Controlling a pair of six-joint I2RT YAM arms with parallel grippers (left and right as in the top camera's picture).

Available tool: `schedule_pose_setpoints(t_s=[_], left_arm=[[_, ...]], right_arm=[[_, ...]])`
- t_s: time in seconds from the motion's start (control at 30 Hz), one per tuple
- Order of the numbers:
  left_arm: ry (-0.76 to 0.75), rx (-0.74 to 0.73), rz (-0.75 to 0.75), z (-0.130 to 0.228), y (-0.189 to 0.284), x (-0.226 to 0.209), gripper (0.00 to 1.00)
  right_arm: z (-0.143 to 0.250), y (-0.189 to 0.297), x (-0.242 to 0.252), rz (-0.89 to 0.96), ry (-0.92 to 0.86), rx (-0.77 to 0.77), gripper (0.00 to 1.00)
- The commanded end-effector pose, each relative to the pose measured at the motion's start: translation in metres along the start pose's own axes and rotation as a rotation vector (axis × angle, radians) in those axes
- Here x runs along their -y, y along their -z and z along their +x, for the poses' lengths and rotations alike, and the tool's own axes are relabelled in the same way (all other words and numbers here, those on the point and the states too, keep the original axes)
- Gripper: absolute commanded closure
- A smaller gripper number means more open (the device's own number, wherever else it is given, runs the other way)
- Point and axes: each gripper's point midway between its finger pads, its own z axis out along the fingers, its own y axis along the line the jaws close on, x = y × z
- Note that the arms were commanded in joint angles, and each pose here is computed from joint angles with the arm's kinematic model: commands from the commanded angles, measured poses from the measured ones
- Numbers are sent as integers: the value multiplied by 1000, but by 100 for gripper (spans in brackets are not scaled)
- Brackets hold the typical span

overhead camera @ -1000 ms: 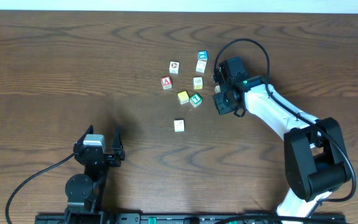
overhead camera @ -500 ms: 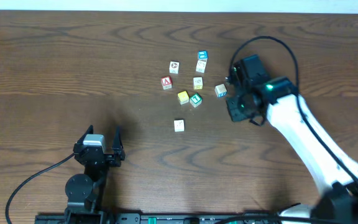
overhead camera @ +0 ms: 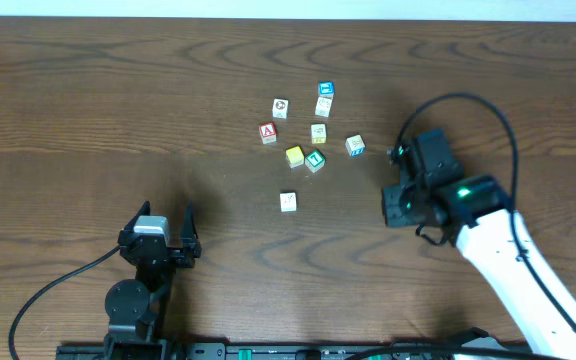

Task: Lift 5 blocks
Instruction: 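Lift the green '4' block and carry it toward the near right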

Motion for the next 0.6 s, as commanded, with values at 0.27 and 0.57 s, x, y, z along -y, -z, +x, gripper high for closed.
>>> schedule_pose_setpoints(t_s=[0.27, 0.57], left_arm=[[7, -48, 10, 15, 0, 1, 27], [7, -48, 9, 15, 0, 1, 28]], right_arm=[[32, -37, -41, -69, -2, -10, 93], [28, -62, -47, -1, -25, 3, 93]])
